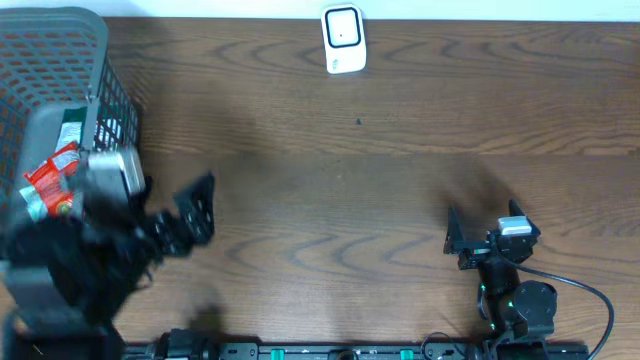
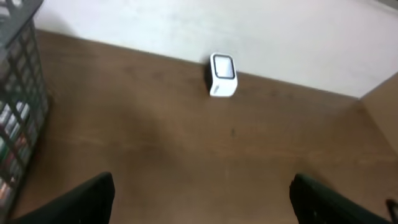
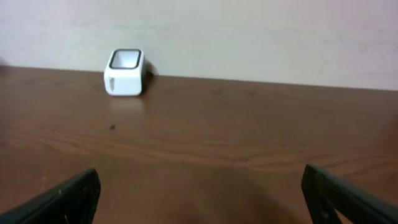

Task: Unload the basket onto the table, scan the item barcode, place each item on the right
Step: 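Reach the left gripper down into the grey basket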

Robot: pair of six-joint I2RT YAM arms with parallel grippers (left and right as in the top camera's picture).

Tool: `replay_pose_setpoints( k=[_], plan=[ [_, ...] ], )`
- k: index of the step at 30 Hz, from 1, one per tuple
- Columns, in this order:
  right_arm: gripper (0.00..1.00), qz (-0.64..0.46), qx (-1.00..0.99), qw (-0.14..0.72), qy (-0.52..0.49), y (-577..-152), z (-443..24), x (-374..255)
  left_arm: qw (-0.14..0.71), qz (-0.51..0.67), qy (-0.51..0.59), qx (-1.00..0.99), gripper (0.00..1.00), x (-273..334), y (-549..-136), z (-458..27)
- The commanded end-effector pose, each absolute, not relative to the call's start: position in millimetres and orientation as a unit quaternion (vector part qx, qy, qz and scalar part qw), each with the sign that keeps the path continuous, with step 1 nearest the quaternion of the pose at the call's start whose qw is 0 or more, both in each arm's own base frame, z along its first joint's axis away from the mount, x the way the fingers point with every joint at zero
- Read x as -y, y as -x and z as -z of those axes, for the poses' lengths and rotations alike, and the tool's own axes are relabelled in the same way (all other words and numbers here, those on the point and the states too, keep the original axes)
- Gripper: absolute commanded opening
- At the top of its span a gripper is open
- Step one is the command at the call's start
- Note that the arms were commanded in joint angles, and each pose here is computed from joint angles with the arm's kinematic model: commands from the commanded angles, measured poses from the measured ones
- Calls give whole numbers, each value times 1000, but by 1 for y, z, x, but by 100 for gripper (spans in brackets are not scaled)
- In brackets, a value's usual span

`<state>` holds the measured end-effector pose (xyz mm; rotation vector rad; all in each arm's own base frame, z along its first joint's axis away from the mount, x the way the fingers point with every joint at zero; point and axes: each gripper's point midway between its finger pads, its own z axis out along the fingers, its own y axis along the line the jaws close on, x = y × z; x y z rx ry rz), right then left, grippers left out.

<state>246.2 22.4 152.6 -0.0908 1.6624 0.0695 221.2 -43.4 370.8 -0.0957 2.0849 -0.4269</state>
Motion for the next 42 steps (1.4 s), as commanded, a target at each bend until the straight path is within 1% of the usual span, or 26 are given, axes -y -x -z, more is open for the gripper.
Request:
replay_pose_setpoints(
  k=[1, 3, 4, 6, 7, 9, 10, 12, 14, 15, 17, 20, 24, 26, 33, 38, 42],
  plan=[
    [99, -25, -738, 673, 42, -246, -153, -21, 465, 153, -7, -872, 98, 45, -260, -419],
    [99, -25, -738, 673, 42, -246, -153, -21, 439, 131, 4, -889, 98, 36, -293, -435],
    [99, -25, -738, 673, 42, -246, -153, -21, 432, 119, 12, -894, 98, 31, -302, -435],
    [99, -25, -738, 673, 42, -246, -153, -21, 408, 94, 27, -908, 98, 21, -324, -427],
    [99, -25, -738, 673, 42, -246, -153, -21, 374, 91, 36, -922, 98, 17, -344, -408],
    [99, -25, -738, 673, 42, -246, -153, -21, 352, 84, 42, -931, 98, 9, -353, -393],
    [99, -25, -738, 673, 42, -246, -153, -21, 341, 65, 43, -937, 98, -9, -362, -382],
    [99, -25, -738, 673, 42, -246, -153, -21, 337, 59, 84, -936, 98, -31, -365, -378],
    [99, -25, -738, 673, 42, -246, -153, -21, 337, 50, 132, -931, 98, -59, -365, -376],
    [99, -25, -738, 673, 42, -246, -153, -21, 338, 43, 180, -923, 98, -87, -361, -375],
    [99, -25, -738, 673, 42, -246, -153, -21, 337, 32, 241, -909, 98, -123, -351, -373],
    [99, -25, -738, 673, 42, -246, -153, -21, 327, 13, 311, -892, 98, -173, -335, -365],
    [99, -25, -738, 673, 42, -246, -153, -21, 296, 4, 368, -881, 98, -213, -321, -342],
    [99, -25, -738, 673, 42, -246, -153, -21, 267, 8, 412, -871, 98, -235, -312, -320],
    [99, -25, -738, 673, 42, -246, -153, -21, 172, 21, 470, -866, 98, -274, -299, -248],
    [99, -25, -738, 673, 42, -246, -153, -21, 104, 34, 481, -870, 98, -283, -301, -197],
    [99, -25, -738, 673, 42, -246, -153, -21, 68, 45, 481, -873, 99, -284, -301, -167]
  ],
)
